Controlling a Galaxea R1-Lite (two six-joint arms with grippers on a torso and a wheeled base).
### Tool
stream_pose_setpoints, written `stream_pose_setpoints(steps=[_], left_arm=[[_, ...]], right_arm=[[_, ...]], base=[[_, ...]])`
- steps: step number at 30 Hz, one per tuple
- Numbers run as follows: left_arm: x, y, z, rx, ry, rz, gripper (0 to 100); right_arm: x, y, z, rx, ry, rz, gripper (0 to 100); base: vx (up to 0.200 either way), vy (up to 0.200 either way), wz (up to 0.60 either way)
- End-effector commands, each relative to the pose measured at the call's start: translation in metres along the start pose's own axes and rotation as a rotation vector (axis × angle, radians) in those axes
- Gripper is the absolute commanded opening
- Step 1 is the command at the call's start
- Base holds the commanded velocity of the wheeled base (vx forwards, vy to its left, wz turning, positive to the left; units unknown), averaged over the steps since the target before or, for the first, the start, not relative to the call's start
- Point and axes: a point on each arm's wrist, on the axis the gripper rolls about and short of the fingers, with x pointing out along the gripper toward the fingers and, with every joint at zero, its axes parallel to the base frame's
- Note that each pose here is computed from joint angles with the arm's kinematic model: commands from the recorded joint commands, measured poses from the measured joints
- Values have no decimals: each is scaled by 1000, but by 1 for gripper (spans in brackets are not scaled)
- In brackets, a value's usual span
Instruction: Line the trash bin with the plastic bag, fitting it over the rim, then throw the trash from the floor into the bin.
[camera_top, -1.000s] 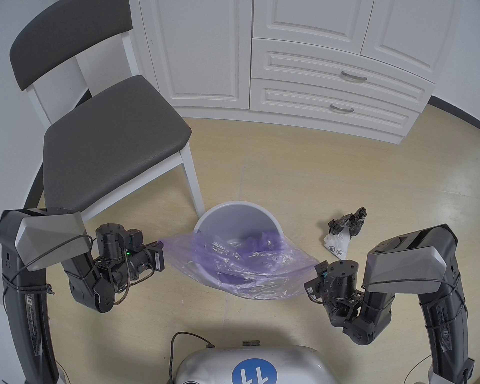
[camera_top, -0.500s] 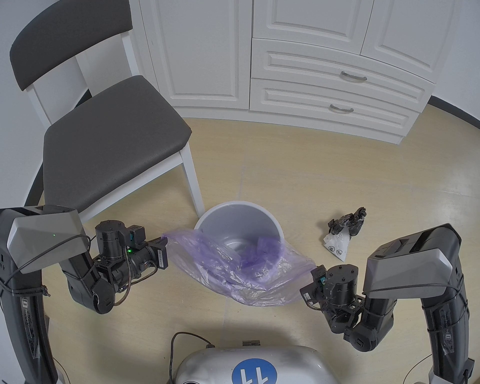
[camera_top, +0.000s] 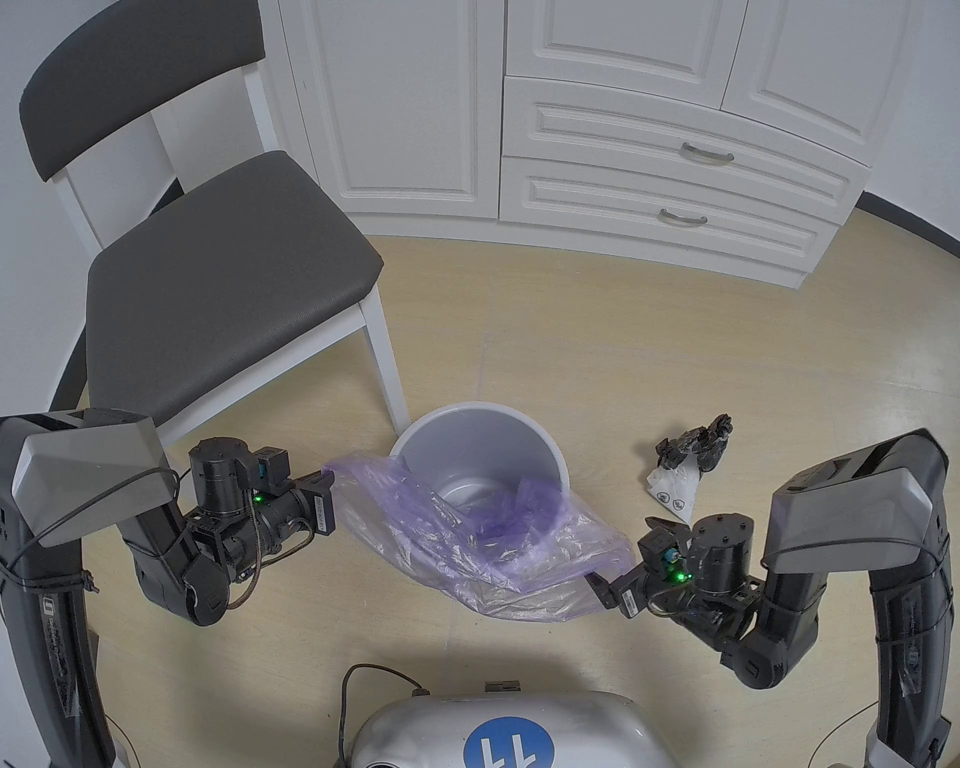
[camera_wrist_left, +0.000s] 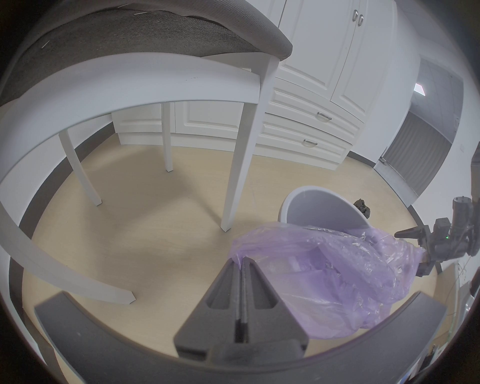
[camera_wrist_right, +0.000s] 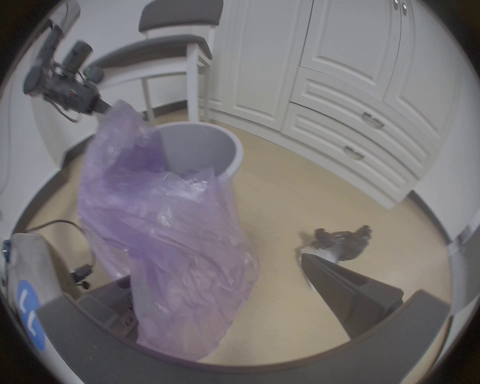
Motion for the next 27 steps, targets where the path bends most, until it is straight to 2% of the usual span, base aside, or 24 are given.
stream_pose_setpoints(steps=[1,3,5,6,7,11,16,21,27], left_arm=[[1,0,-1,-2,2,0,0],[1,1,-1,-3,3,1,0],[1,1,-1,-3,3,1,0],[2,2,-2,-5,6,3,0],[3,2,-2,-4,6,3,0],[3,2,-3,-4,6,9,0],[2,3,-2,-5,7,11,0],[5,5,-7,-8,25,19,0],[7,15,-13,-18,72,45,0]], right_arm=[[-26,-57,-2,79,-35,96,100],[-27,-69,-6,118,-51,151,100],[-28,-70,-6,125,-55,163,100],[-30,-79,-14,185,-76,283,100],[-32,-82,-16,213,-82,325,100],[-32,-89,-25,305,-96,428,100],[-37,-98,-38,380,-93,547,100],[-42,-104,-45,404,-102,614,100],[-41,-105,-51,419,-93,627,100]], base=[[0,0,0],[0,0,0],[0,0,0],[0,0,0],[0,0,0],[0,0,0],[0,0,0],[0,0,0],[0,0,0]])
